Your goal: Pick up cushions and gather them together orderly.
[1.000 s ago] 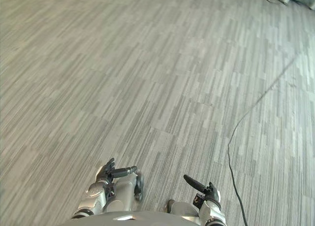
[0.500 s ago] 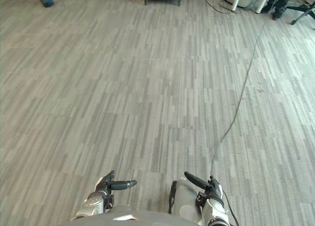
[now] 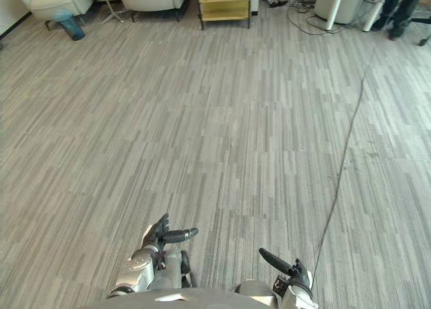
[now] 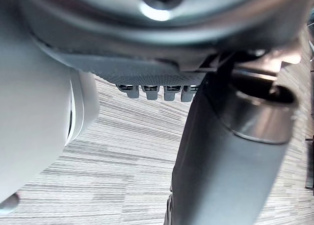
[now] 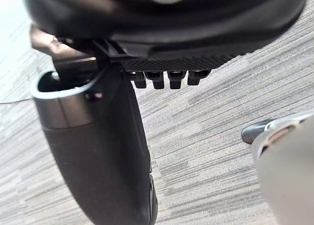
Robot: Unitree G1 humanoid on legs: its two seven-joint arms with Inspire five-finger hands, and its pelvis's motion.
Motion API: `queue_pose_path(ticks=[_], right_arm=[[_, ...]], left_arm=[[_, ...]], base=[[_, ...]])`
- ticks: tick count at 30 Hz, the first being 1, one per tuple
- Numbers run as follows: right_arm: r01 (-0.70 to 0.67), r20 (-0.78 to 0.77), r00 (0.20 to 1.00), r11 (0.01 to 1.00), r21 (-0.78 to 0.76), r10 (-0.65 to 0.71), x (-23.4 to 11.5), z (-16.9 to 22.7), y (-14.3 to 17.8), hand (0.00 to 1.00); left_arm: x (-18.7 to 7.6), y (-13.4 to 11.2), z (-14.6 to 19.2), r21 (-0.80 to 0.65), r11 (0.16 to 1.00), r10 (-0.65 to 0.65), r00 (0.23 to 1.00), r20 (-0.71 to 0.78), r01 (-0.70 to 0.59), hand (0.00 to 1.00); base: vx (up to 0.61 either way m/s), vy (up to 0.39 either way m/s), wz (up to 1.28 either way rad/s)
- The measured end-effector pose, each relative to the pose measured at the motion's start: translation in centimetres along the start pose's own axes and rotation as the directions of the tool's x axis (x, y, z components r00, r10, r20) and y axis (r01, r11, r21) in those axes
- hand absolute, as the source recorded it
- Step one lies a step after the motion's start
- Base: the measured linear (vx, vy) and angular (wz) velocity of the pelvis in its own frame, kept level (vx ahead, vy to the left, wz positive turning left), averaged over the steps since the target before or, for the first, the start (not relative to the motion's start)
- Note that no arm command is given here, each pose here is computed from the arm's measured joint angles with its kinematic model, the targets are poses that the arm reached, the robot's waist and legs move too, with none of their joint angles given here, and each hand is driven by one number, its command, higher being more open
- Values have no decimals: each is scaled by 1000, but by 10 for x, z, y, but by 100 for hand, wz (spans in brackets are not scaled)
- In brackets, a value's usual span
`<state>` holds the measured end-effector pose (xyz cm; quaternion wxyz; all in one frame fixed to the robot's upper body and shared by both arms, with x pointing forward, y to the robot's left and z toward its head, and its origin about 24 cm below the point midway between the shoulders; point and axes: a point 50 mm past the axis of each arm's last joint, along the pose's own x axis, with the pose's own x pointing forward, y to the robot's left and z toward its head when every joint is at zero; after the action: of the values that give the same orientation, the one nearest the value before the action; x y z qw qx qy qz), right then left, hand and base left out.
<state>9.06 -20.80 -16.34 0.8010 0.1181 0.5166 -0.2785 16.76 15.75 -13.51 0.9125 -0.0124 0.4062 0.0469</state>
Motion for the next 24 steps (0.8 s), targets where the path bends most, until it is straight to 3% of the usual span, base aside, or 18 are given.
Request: queue_pose_path(ticks=[5, 11, 16, 19, 24], right_arm=[[-5, 19, 1000, 1000, -9, 5, 0, 3, -7, 100], [5, 64, 998, 1000, -28, -3, -1, 8, -15, 100], [10, 66, 998, 1000, -5, -10, 0, 10, -15, 100], [16, 77, 997, 1000, 11, -16, -2, 8, -19, 100], [8, 64, 998, 1000, 23, -9, -3, 3, -16, 100]], left_arm=[[-3, 22, -23, 53, 998, 52, 991, -123, -46, 100], [-7, 27, -34, 58, 997, 67, 985, -161, -58, 100], [-7, 15, -35, 55, 998, 36, 986, -163, -27, 100], [-7, 0, -28, -46, 999, 16, 992, -124, -22, 100], [-7, 1, -17, -68, 997, 21, 999, -48, -25, 100]], base=[[634, 21, 12], [666, -220, 45], [494, -280, 27], [353, -213, 34], [357, -59, -17]])
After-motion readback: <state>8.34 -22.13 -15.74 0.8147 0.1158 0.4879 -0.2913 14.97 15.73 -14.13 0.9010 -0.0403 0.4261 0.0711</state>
